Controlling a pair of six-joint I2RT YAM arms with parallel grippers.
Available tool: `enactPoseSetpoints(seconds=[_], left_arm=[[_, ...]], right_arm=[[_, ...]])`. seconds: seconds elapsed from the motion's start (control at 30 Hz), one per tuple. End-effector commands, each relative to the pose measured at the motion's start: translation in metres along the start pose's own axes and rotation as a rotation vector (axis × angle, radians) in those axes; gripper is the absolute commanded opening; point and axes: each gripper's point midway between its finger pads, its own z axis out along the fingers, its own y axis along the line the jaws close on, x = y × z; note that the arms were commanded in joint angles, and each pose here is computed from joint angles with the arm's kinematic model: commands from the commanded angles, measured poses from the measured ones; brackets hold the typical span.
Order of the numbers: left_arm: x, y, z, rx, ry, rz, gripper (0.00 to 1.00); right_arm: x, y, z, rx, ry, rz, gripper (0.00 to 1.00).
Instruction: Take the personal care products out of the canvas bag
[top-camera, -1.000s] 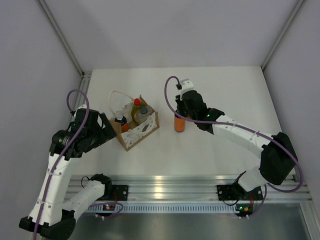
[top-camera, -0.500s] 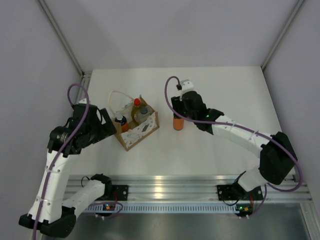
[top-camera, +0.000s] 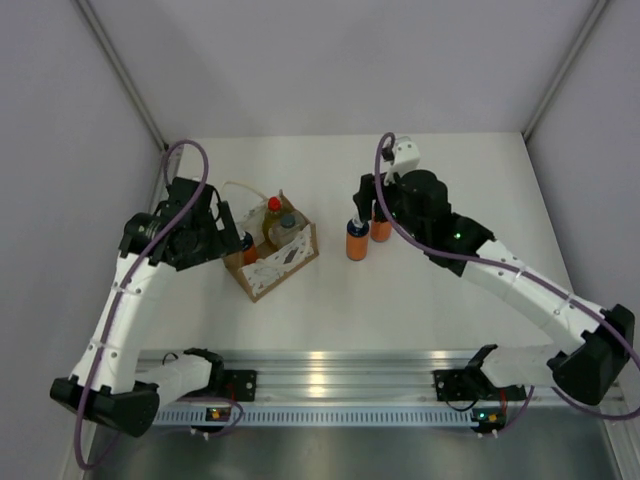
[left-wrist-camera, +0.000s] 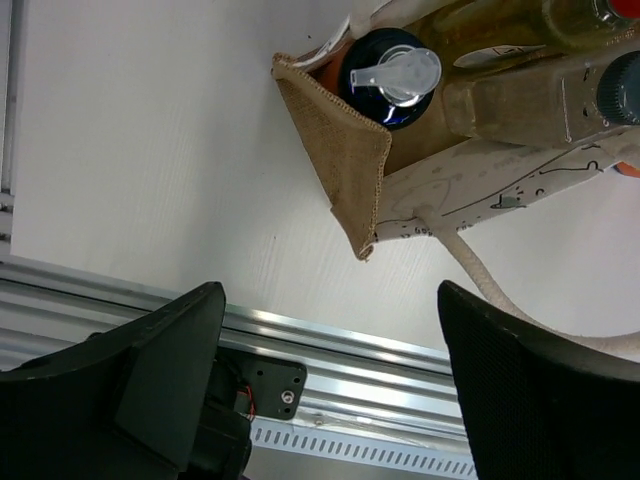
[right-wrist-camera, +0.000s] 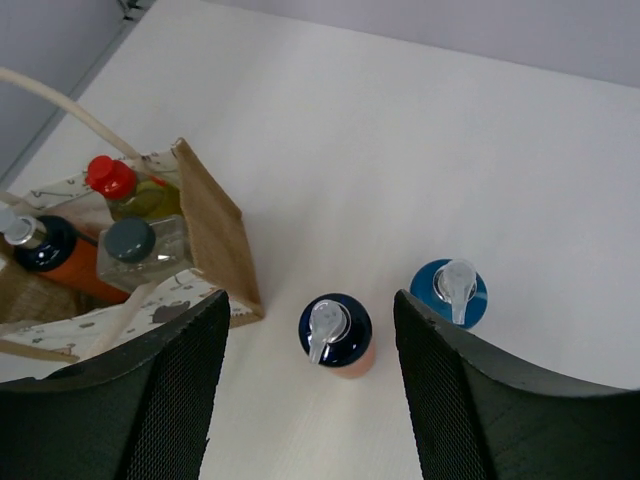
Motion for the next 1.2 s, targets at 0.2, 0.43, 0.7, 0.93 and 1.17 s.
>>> enactPoseSetpoints(seconds=[0.2,0.43,0.7,0.93,1.17], left_arm=[[-0.061,-0.036,0.022,0.044,-0.121,0.177,0.71],[-0.073,-0.056,0.052,0.13,-0.178,0.455,0.73],[-0.067,-0.082,0.089,0.202,-0.063,0.526,0.72],[-0.066,-0.08,0.098,0.171,-0.045,0.508,0.66],[-0.064,-0.072,0.09,0.144,-0.05,0.477,0.65]], right_arm=[[-0.026,0.001,-0.042,-0.061,-0.042,0.045,0.66],[-0.019,-0.001,-0.052,-0.069,-0.022,0.042,0.66],[-0.015,-0.002,-0.063,-0.08,-0.012,0.048,0.67],[-0.012,-0.006,-0.071,-0.073,-0.01,0.055,0.67],[-0.01,-0.005,-0.072,-0.077,0.0,0.053,0.67]])
